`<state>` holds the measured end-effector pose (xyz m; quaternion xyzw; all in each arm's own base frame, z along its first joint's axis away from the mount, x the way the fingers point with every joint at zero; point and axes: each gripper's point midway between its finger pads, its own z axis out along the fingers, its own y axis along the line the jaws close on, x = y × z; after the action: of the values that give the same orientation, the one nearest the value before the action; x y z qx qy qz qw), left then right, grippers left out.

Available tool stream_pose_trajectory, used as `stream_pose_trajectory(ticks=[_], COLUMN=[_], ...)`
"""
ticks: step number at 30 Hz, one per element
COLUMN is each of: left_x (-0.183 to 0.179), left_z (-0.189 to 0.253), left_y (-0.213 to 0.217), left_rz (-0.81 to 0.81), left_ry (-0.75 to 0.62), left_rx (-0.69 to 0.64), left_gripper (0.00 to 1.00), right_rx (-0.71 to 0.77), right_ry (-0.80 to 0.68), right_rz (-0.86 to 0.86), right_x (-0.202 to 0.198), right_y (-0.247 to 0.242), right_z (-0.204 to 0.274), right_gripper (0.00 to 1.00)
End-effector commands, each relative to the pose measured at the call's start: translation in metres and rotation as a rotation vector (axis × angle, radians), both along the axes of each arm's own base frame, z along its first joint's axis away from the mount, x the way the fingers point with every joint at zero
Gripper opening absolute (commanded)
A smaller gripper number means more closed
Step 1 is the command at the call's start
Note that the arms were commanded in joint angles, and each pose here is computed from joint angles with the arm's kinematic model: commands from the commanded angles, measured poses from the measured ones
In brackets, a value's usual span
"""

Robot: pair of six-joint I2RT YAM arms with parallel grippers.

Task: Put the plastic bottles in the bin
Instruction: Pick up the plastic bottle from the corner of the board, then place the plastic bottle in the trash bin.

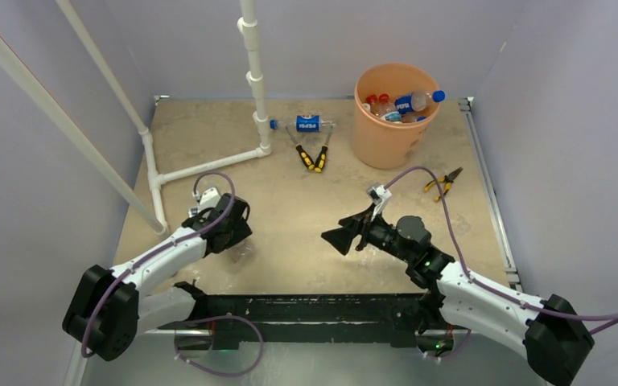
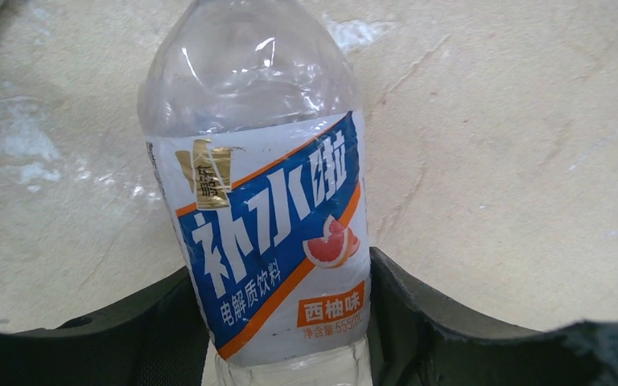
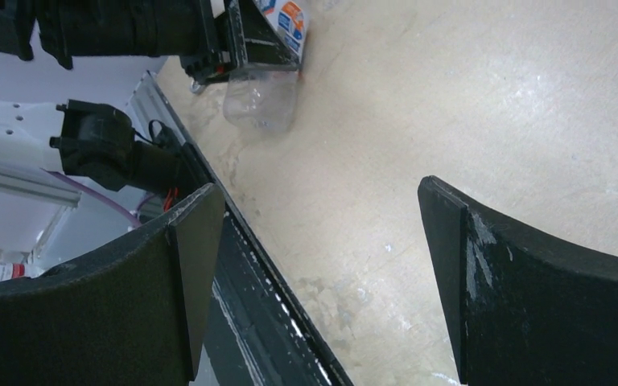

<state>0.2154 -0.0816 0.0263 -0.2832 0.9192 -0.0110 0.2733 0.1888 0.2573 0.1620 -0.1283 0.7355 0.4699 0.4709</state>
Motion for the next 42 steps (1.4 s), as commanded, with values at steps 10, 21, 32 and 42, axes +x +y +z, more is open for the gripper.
stream_pose_trajectory(ticks=[10, 21, 32, 42], left_x=[0.001, -0.01, -0.055, -0.099], left_z=[0.04, 0.18, 0.241, 0.255], left_y=[-0.047, -0.131, -0.186, -0.224], left_rz=[-0.329, -0.749, -1.193, -1.44], left_ry=[-0.223, -0.79, -0.949, -0.976], left_rx=[-0.138, -0.6, -0.777, -0.752], left_gripper=[0.39, 0.35, 0.3, 0.28], right_rx=[0.07, 0.207, 0.289, 0.253], right_ry=[-0.059, -0.128, -0.273, -0.232], right_rz=[-0.038, 0.0, 0.228, 0.205], right_x=[0.011, -0.011, -0.053, -0.034], right_y=[0.003, -0.006, 0.001, 0.015], right_z=[0.059, 0.126, 0.217, 0.218], right_gripper=[0.93, 0.99, 0.99, 0.98])
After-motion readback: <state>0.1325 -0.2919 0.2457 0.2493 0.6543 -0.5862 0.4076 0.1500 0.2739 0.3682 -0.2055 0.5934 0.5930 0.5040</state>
